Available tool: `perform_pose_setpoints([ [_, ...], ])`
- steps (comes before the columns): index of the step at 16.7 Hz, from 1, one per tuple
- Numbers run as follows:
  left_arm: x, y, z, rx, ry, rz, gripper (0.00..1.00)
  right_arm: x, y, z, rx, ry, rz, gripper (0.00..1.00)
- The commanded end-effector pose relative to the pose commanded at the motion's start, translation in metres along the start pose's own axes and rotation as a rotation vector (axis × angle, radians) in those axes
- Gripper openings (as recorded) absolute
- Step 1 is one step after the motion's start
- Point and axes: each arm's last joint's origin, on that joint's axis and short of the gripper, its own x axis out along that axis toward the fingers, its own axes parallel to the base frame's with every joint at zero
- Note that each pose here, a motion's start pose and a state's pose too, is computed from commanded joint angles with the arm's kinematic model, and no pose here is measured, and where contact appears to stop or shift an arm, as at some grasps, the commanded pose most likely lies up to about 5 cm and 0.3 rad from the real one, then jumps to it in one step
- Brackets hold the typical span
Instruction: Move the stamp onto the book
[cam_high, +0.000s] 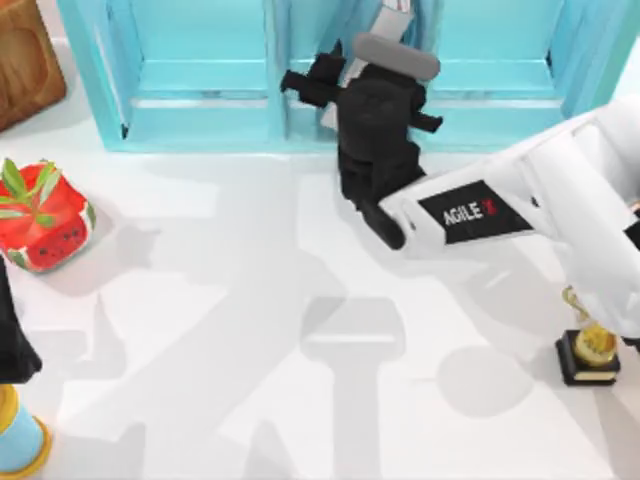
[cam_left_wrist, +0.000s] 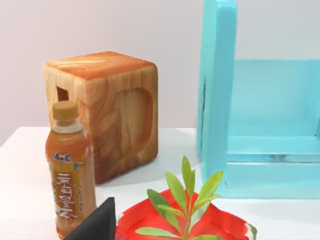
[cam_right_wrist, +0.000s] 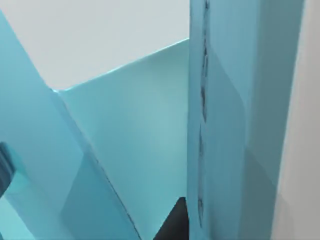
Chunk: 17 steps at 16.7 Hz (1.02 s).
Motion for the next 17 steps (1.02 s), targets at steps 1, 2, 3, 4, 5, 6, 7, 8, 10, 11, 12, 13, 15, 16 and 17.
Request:
perform_pose_setpoints([
  [1, 0.0000, 0.0000, 0.0000, 0.000, 0.000, 0.000, 1.00, 0.0000, 0.0000, 0.0000, 0.000, 0.000, 0.000, 0.32],
  [2, 0.0000, 0.0000, 0.0000, 0.000, 0.000, 0.000, 1.00, 0.0000, 0.0000, 0.0000, 0.000, 0.000, 0.000, 0.25],
  [3, 0.0000, 0.0000, 0.0000, 0.000, 0.000, 0.000, 1.00, 0.0000, 0.0000, 0.0000, 0.000, 0.000, 0.000, 0.17],
  [4, 0.0000, 0.0000, 0.0000, 0.000, 0.000, 0.000, 1.00, 0.0000, 0.0000, 0.0000, 0.000, 0.000, 0.000, 0.10],
  [5, 0.0000, 0.0000, 0.0000, 0.000, 0.000, 0.000, 1.00, 0.0000, 0.0000, 0.0000, 0.000, 0.000, 0.000, 0.02],
  [6, 0.0000, 0.0000, 0.0000, 0.000, 0.000, 0.000, 1.00, 0.0000, 0.0000, 0.0000, 0.000, 0.000, 0.000, 0.00],
  [7, 0.0000, 0.0000, 0.0000, 0.000, 0.000, 0.000, 1.00, 0.0000, 0.0000, 0.0000, 0.000, 0.000, 0.000, 0.00],
  [8, 0.0000, 0.0000, 0.0000, 0.000, 0.000, 0.000, 1.00, 0.0000, 0.0000, 0.0000, 0.000, 0.000, 0.000, 0.00],
  [10, 0.0000, 0.0000, 0.0000, 0.000, 0.000, 0.000, 1.00, 0.0000, 0.0000, 0.0000, 0.000, 0.000, 0.000, 0.00],
  [11, 0.0000, 0.0000, 0.0000, 0.000, 0.000, 0.000, 1.00, 0.0000, 0.0000, 0.0000, 0.000, 0.000, 0.000, 0.00],
  [12, 0.0000, 0.0000, 0.0000, 0.000, 0.000, 0.000, 1.00, 0.0000, 0.0000, 0.0000, 0.000, 0.000, 0.000, 0.00],
  [13, 0.0000, 0.0000, 0.0000, 0.000, 0.000, 0.000, 1.00, 0.0000, 0.0000, 0.0000, 0.000, 0.000, 0.000, 0.00],
  [15, 0.0000, 0.0000, 0.0000, 0.000, 0.000, 0.000, 1.00, -0.0021, 0.0030, -0.0004, 0.002, 0.002, 0.006, 0.00],
  [16, 0.0000, 0.0000, 0.0000, 0.000, 0.000, 0.000, 1.00, -0.0043, 0.0053, 0.0019, 0.001, 0.003, 0.005, 0.00],
  [17, 0.0000, 0.0000, 0.0000, 0.000, 0.000, 0.000, 1.00, -0.0086, 0.0097, 0.0065, -0.001, 0.006, 0.003, 0.00],
])
